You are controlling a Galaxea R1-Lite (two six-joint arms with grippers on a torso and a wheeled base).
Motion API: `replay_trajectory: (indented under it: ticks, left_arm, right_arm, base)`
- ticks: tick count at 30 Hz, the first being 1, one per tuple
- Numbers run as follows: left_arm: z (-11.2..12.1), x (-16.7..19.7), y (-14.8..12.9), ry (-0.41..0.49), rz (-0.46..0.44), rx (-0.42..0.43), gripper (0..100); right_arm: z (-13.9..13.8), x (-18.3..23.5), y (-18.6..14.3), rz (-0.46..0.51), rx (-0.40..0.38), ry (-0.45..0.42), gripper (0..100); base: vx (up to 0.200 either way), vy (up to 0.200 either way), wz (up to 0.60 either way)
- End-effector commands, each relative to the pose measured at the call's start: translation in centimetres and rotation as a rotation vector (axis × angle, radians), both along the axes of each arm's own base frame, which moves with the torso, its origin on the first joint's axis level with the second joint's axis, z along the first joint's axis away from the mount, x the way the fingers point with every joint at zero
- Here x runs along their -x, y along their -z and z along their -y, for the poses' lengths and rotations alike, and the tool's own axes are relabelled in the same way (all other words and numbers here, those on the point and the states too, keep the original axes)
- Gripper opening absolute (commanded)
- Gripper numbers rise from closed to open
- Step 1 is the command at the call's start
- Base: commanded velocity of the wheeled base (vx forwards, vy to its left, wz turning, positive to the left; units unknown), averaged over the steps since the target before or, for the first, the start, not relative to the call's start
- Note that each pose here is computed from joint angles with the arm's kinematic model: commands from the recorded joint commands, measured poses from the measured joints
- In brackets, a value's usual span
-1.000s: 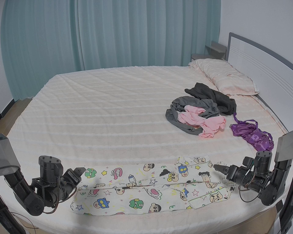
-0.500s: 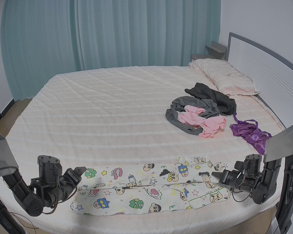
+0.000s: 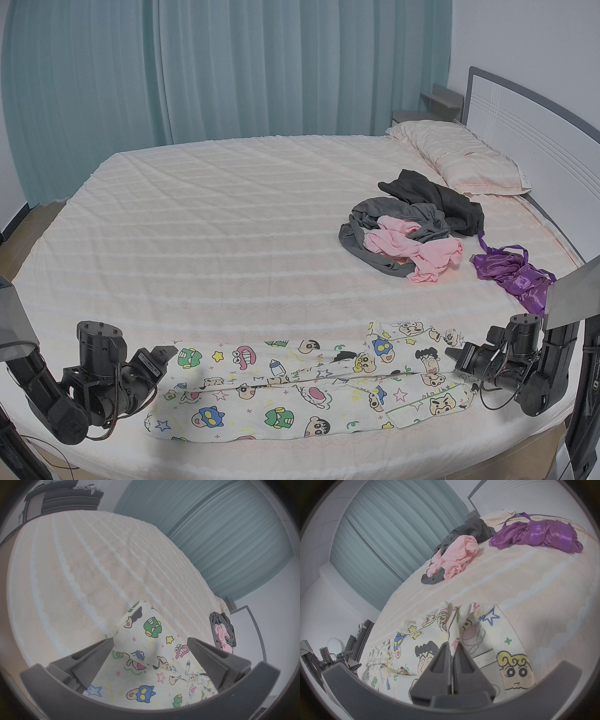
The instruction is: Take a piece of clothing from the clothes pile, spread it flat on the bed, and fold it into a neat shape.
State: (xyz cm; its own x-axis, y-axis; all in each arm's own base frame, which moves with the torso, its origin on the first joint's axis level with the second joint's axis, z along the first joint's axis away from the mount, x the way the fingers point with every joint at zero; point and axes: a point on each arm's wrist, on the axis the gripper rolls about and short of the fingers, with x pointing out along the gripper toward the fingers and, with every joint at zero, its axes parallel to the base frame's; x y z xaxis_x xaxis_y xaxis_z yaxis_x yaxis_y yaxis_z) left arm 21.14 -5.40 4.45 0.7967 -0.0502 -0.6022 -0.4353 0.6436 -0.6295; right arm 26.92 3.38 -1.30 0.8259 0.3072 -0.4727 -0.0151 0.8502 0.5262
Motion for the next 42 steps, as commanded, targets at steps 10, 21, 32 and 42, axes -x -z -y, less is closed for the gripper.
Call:
replay_trajectory:
  ticks: [10,21,32,42]
  left_arm:
    - [-3.9,-3.0,1.6,0.097,-0.045,-0.008,100]
    - [-5.7,-4.3,1.6,0.402,0.036,-0.026,100]
    - [-5.6,-6.4,2.5,0.483,0.021,-0.108,100]
    - [-5.6,-7.5,4.0,0.475,-0.008,-0.112,0]
  right_arm:
    - [0.0,0.5,-0.2,-0.008,-0.007,0.004,100]
    - [-0.4,0.8,-0.1,-0.018,-0.004,-0.016,100]
    - [-0.4,0.9,-0.3,-0.013,-0.009,-0.017,100]
    - [-0.4,0.9,-0.3,-0.015,-0.01,-0.018,100]
  base:
    - [0.0,0.0,0.0]
    - [0.0,0.0,0.0]
    - [0.0,0.0,0.0]
    - [0.0,0.0,0.0]
